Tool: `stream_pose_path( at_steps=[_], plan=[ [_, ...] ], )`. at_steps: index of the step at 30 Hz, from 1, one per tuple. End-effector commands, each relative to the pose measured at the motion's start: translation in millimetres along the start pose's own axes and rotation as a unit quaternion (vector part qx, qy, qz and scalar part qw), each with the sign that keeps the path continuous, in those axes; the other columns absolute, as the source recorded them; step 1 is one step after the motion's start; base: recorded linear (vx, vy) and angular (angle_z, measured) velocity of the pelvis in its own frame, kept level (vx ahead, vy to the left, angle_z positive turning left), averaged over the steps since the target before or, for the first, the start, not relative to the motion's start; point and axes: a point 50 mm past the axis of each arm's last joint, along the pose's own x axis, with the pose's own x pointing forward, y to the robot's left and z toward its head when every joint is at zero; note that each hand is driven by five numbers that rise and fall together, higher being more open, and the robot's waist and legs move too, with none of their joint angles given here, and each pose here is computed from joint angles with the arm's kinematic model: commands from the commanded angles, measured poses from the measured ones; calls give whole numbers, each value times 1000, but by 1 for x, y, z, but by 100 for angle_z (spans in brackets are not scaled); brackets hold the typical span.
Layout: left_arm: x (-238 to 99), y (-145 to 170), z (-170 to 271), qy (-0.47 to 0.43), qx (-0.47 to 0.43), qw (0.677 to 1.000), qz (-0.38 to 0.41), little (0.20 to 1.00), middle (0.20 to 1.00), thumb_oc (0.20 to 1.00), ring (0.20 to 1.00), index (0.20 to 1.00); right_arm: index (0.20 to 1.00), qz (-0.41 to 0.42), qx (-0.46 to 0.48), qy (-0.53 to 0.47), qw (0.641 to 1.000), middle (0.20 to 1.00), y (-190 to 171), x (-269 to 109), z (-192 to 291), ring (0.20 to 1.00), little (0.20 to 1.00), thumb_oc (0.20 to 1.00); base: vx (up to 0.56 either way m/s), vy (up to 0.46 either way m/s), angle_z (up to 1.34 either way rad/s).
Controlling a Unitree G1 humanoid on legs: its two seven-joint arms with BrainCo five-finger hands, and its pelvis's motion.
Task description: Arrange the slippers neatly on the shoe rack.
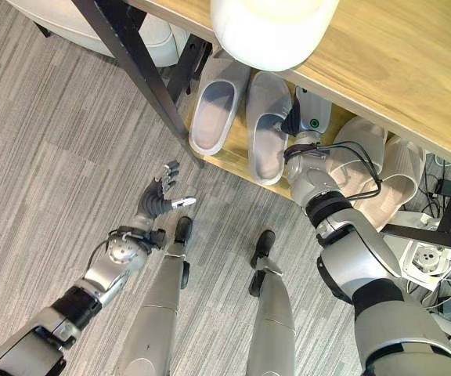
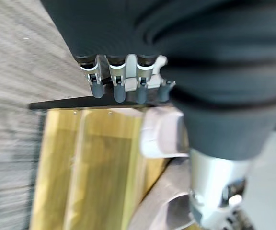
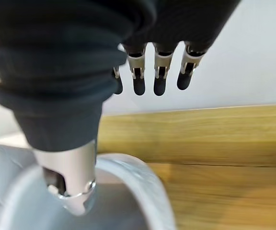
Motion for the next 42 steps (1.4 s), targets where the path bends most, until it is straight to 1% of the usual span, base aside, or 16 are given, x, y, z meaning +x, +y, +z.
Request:
stream_pose_path(
  at_steps=[1,4,5,9,10,13,14,17,18,20,23,27,31,35,38,42],
  plan=[
    [7,-3,26,-64,-39,997,-7,1000,1000,1000,1000,1000,1000,-72,47,-10,996,1000,-30,19,8,1000,1000,1000,0,0,0],
    [3,4,21,-55,-42,998,9,1000,1000,1000,1000,1000,1000,-83,121,5,989,1000,-28,11,12,1000,1000,1000,0,0,0],
    [3,5,20,-53,-43,998,17,1000,1000,1000,1000,1000,1000,-87,199,36,975,1000,-25,6,14,1000,1000,1000,-9,13,-5],
    [7,11,18,-42,-33,998,35,1000,1000,1000,1000,1000,1000,-59,367,130,919,1000,-1,-16,11,1000,1000,1000,-8,6,-5],
    [7,11,18,-42,-33,998,35,1000,1000,1000,1000,1000,1000,-59,367,130,919,1000,-1,-16,11,1000,1000,1000,-9,-4,-4],
    [10,14,19,-42,-18,998,44,1000,1000,1000,1000,1000,1000,-36,432,178,883,1000,14,-28,10,1000,1000,1000,12,-11,-4],
    [14,15,22,-47,-9,998,46,1000,1000,1000,1000,1000,1000,-20,474,203,857,1000,21,-33,11,1000,1000,1000,62,-35,-3],
    [21,18,27,-51,-1,997,55,1000,1000,1000,1000,1000,1000,6,551,242,799,1000,33,-41,17,1000,1000,1000,16,-18,-4],
    [27,20,31,-55,0,997,61,1000,1000,1000,1000,1000,1000,24,598,262,757,1000,40,-44,21,1000,1000,1000,6,-5,-6],
    [33,20,29,-42,-14,997,65,1000,1000,1000,1000,1000,1000,67,668,264,693,1000,49,-52,38,1000,1000,1000,40,-13,-3],
    [31,14,17,-16,-18,998,56,1000,1000,1000,1000,1000,1000,87,684,242,683,1000,47,-52,47,1000,1000,1000,37,-22,2],
    [29,11,10,1,-16,999,52,1000,1000,1000,1000,1000,1000,91,695,228,676,1000,43,-48,53,1000,1000,1000,17,-11,4],
    [28,11,8,6,-16,999,52,1000,1000,1000,1000,1000,1000,89,715,221,657,1000,38,-43,59,1000,1000,1000,12,-5,4],
    [29,10,11,3,-18,999,48,1000,1000,1000,1000,1000,1000,78,743,213,629,1000,29,-33,65,1000,1000,1000,0,0,0],
    [30,10,12,1,-17,999,47,1000,1000,1000,1000,1000,1000,77,751,209,621,1000,26,-31,68,1000,1000,1000,0,0,0],
    [31,8,11,4,-16,999,43,1000,1000,1000,1000,1000,1000,79,778,209,587,1000,25,-29,73,1000,1000,1000,0,0,0]
  ],
)
